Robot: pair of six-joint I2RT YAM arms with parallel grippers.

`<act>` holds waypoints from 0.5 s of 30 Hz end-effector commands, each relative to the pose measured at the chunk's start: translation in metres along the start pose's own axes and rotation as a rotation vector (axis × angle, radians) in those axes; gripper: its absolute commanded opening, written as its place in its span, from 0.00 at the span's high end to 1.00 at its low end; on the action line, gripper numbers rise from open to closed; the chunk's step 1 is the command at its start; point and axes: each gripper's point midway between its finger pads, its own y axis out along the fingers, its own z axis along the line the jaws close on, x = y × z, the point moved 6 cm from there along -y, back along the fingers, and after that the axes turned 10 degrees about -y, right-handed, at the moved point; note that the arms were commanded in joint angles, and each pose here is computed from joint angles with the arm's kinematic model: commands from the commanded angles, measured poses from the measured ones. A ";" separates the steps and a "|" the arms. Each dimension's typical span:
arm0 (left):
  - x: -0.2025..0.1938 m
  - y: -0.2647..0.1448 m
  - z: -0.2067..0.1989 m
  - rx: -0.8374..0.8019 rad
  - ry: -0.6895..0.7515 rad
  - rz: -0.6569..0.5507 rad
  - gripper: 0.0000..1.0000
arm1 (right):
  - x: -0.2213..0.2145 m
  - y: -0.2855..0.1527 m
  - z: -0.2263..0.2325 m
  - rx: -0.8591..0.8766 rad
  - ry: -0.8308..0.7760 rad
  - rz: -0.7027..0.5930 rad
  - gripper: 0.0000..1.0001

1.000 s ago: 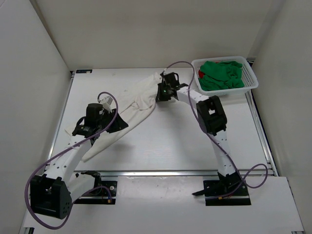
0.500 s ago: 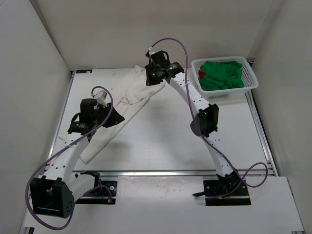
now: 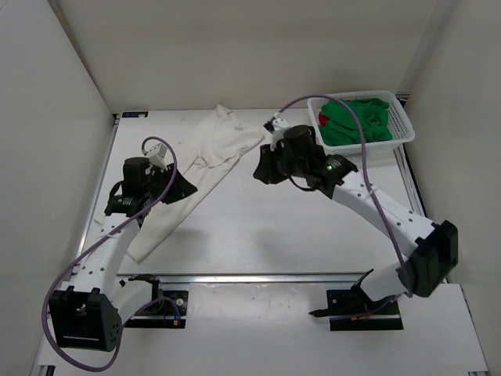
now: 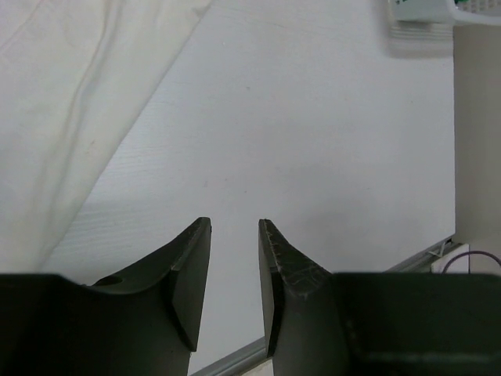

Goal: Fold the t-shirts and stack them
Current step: Rotate the tshirt 90 degrees

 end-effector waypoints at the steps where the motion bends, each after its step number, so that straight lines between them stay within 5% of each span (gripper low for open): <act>1: 0.012 -0.015 -0.020 -0.074 0.021 -0.061 0.58 | -0.012 0.045 0.005 0.133 0.110 -0.150 0.81; 8: 0.041 -0.038 -0.052 -0.128 0.023 -0.150 0.58 | -0.066 0.141 0.053 0.336 0.319 -0.126 0.73; 15: 0.036 -0.038 -0.052 -0.132 0.014 -0.148 0.57 | -0.096 0.205 0.053 0.188 0.409 -0.053 0.68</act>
